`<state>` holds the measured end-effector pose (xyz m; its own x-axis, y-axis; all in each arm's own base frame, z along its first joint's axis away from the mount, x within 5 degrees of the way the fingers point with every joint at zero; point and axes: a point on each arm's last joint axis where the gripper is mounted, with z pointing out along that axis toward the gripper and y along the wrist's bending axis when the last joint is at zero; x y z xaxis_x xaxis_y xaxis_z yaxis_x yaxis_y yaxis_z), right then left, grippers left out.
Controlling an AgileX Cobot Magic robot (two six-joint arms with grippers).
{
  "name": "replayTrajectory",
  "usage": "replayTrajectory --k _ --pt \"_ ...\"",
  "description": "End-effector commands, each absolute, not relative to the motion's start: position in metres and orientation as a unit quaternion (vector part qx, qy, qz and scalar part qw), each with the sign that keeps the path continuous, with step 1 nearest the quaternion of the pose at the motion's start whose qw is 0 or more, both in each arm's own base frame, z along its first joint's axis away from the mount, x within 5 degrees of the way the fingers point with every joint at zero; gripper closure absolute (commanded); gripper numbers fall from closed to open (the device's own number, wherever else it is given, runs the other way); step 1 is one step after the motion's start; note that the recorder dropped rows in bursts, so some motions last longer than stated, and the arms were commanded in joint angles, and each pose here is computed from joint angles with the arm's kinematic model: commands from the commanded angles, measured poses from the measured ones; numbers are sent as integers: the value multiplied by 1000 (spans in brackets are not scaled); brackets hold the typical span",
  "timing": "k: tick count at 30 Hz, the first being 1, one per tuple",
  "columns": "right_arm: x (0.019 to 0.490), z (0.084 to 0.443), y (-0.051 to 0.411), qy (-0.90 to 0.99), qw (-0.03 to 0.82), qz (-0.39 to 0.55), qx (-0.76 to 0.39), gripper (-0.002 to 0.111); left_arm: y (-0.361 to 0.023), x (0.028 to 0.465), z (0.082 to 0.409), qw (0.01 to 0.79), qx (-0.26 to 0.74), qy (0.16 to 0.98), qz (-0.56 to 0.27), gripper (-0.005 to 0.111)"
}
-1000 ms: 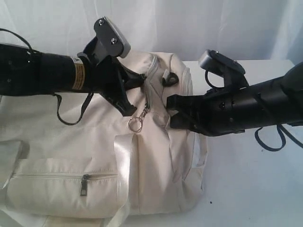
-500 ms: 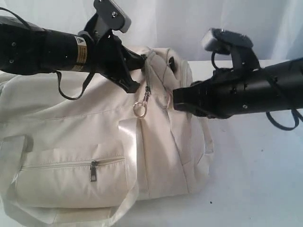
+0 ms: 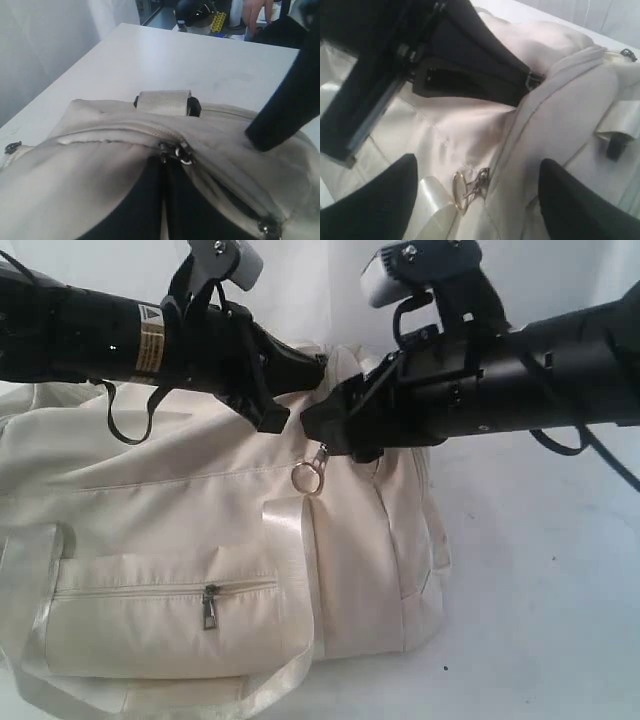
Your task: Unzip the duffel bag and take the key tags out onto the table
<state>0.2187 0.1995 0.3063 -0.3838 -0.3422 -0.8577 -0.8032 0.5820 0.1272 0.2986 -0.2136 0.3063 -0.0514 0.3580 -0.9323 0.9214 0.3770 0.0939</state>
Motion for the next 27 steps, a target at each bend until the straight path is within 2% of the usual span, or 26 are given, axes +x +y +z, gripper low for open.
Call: replayTrajectory --k 1,7,13,19,23,27 --pt "229 295 208 784 436 240 -370 48 -217 285 325 492 489 635 -340 107" --pt "237 285 209 784 441 208 -384 69 -207 289 326 486 484 636 -355 107" --pt "247 270 213 793 435 189 -382 76 -200 287 327 472 493 621 -384 107" --pt "247 269 213 794 432 190 -384 94 -194 287 328 465 496 615 -398 107" --pt "246 269 213 794 431 190 -384 100 -187 291 328 470 489 620 -394 107" --pt "244 267 214 795 419 198 -392 102 -182 295 328 473 483 626 -389 107"
